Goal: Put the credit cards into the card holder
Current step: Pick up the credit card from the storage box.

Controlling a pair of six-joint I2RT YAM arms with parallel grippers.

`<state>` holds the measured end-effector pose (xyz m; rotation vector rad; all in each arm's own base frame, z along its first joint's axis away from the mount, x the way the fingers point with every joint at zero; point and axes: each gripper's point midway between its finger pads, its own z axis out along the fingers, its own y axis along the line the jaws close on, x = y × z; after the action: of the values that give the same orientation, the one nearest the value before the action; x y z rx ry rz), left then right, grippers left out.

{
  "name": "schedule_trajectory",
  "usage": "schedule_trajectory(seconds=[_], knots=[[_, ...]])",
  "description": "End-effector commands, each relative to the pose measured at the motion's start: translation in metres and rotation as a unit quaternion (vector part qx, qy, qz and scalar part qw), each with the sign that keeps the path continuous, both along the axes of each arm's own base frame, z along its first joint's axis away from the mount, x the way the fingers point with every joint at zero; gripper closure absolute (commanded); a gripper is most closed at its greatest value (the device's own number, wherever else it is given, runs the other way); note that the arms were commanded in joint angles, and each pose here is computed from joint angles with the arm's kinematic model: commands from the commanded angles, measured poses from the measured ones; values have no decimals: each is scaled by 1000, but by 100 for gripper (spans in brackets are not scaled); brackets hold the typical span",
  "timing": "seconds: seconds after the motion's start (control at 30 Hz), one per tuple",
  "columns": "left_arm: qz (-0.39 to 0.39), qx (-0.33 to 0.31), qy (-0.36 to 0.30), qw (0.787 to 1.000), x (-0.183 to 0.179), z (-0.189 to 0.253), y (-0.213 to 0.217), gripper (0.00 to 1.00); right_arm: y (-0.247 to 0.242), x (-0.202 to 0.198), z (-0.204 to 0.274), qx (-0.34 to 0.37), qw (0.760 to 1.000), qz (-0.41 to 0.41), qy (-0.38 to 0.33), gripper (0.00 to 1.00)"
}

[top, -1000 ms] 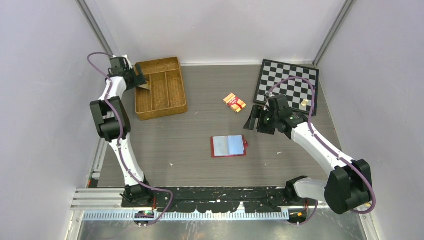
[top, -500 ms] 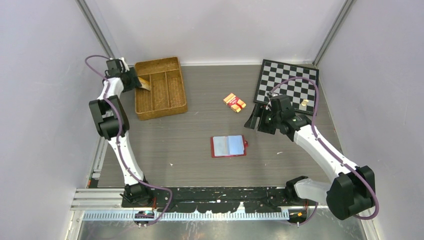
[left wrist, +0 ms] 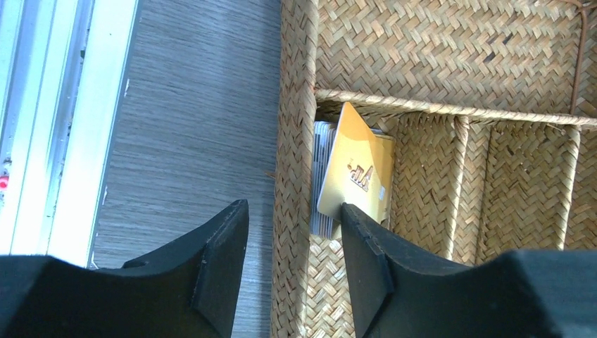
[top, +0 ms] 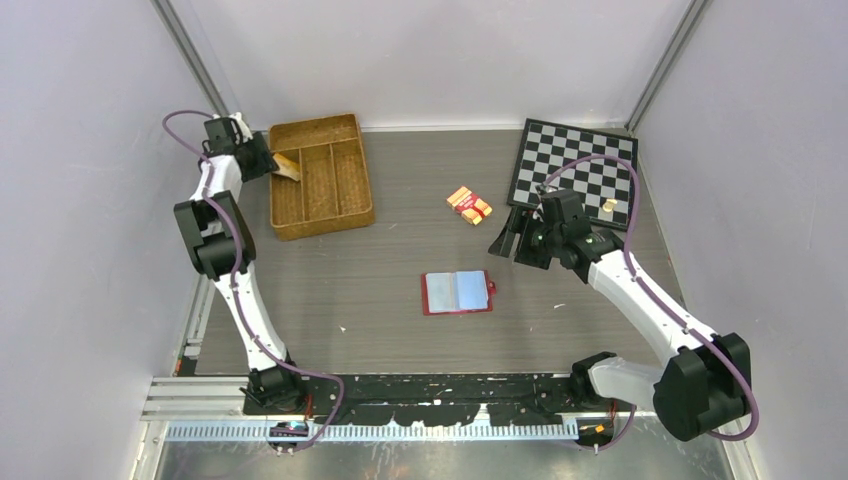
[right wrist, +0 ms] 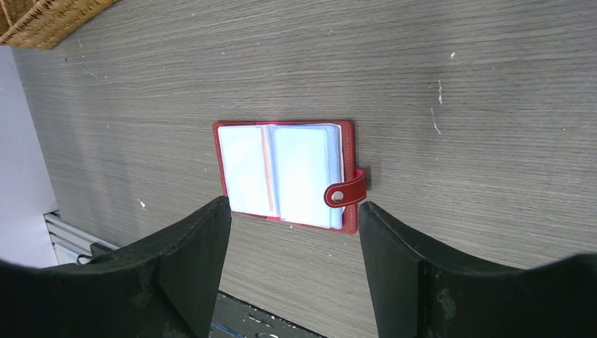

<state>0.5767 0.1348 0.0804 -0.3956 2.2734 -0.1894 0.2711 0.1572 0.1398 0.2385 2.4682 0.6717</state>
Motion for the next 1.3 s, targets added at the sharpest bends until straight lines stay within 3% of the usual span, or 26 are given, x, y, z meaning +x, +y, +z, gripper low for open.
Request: schedule_trajectory(seconds=[0.0,0.7,1.0,1.27], knots=[[4,-1,-40,999,16,16,12,50,0,3,17,16,1000,-12,-21,29],[10,-5,-69,998,16,34,23,64,7,7,13,30,999,-8,-9,31],[-10,-11,-76,997,20,32,18,82,9,6,10,34,999,-7,-3,31],[-16,-5,-86,996,19,37,17,90,12,6,8,41,999,-2,3,32]])
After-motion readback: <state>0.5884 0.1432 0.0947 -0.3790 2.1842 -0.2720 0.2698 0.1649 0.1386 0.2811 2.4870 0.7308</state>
